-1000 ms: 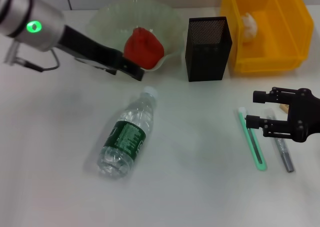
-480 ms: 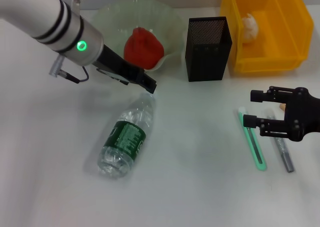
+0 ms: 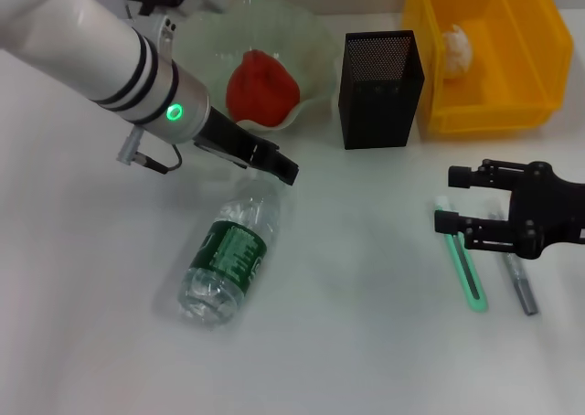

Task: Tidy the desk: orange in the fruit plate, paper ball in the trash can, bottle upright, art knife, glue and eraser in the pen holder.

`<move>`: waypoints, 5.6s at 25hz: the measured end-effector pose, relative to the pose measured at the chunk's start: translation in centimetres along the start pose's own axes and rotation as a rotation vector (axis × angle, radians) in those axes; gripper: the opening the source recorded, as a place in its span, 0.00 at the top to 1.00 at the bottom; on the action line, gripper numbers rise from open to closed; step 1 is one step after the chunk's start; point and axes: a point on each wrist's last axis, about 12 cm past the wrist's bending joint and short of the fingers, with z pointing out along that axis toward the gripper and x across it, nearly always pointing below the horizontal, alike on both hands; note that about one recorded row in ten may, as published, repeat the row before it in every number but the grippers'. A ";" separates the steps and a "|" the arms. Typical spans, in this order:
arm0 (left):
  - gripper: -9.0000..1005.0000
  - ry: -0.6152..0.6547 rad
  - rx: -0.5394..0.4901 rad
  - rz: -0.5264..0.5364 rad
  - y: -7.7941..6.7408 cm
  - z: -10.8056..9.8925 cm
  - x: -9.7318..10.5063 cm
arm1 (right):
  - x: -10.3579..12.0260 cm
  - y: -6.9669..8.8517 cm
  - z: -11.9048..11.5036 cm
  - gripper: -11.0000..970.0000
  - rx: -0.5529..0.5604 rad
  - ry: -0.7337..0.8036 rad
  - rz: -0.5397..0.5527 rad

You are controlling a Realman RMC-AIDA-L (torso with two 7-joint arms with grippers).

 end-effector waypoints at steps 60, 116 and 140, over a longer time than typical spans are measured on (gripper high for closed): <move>0.55 -0.261 0.150 0.315 -4.8 -2.3 2.9 | 0.8 0.2 -0.2 0.27 0.027 -0.030 0.028; 0.51 -1.115 0.072 0.336 4.6 0.1 15.0 | 2.2 0.3 1.3 0.27 0.111 -0.202 0.081; 0.26 -1.248 0.087 0.295 4.3 -0.9 17.2 | 2.3 0.6 1.3 0.27 0.125 -0.251 0.067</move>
